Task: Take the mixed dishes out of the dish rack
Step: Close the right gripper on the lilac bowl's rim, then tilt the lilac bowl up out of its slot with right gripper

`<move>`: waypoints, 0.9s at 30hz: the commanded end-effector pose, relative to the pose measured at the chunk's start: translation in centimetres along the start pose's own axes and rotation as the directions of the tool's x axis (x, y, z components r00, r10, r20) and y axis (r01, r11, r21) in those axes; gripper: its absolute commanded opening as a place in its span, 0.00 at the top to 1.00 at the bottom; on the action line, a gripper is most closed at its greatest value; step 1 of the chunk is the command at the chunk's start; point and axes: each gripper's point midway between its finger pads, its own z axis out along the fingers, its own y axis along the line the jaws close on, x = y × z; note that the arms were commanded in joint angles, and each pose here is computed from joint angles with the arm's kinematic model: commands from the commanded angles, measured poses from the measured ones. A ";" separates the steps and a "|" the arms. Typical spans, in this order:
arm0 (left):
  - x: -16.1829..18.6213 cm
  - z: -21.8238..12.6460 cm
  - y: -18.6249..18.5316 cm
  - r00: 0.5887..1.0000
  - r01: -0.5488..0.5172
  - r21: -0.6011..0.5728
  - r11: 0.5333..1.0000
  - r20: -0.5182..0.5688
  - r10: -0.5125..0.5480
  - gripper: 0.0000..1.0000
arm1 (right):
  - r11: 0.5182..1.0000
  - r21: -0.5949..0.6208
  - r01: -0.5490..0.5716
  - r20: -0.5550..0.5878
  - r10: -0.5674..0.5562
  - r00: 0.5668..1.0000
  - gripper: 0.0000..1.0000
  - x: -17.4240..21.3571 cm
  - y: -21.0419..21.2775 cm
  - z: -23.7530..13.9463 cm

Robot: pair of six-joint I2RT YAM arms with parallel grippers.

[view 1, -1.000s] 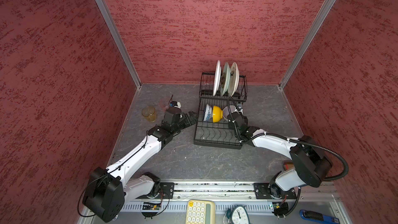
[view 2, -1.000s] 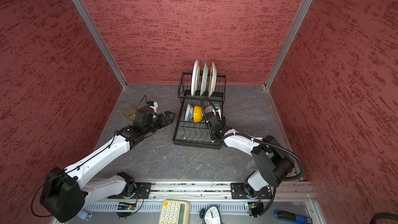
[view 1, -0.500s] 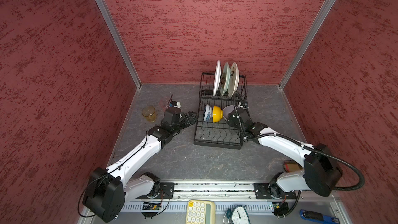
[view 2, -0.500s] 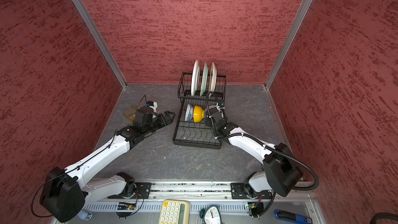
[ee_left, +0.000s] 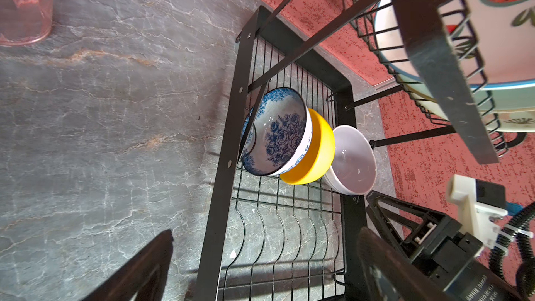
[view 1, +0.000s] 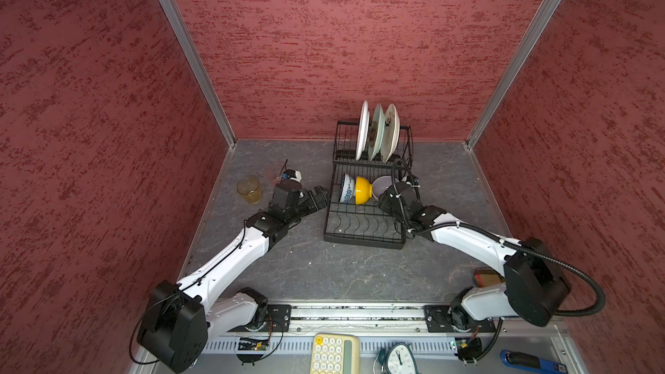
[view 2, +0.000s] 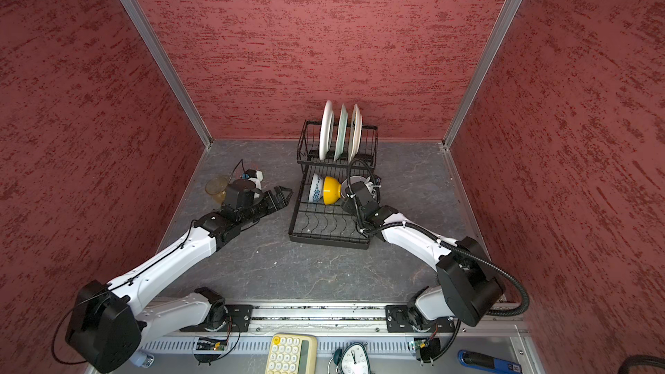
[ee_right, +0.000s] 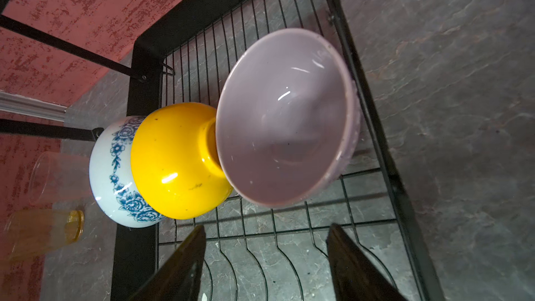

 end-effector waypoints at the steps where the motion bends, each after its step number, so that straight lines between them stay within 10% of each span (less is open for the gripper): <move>1: -0.7 -0.6 -0.5 1.000 -0.003 0.021 1.000 0.025 0.003 0.01 | 0.996 0.022 -0.092 0.028 0.091 0.995 0.38 -0.9 -0.2 0.0; 27: -0.3 0.0 0.4 1.000 0.016 0.032 0.999 -0.007 -0.016 0.01 | 0.971 0.129 -0.200 0.099 0.188 0.977 0.77 -1.7 -2.5 2.7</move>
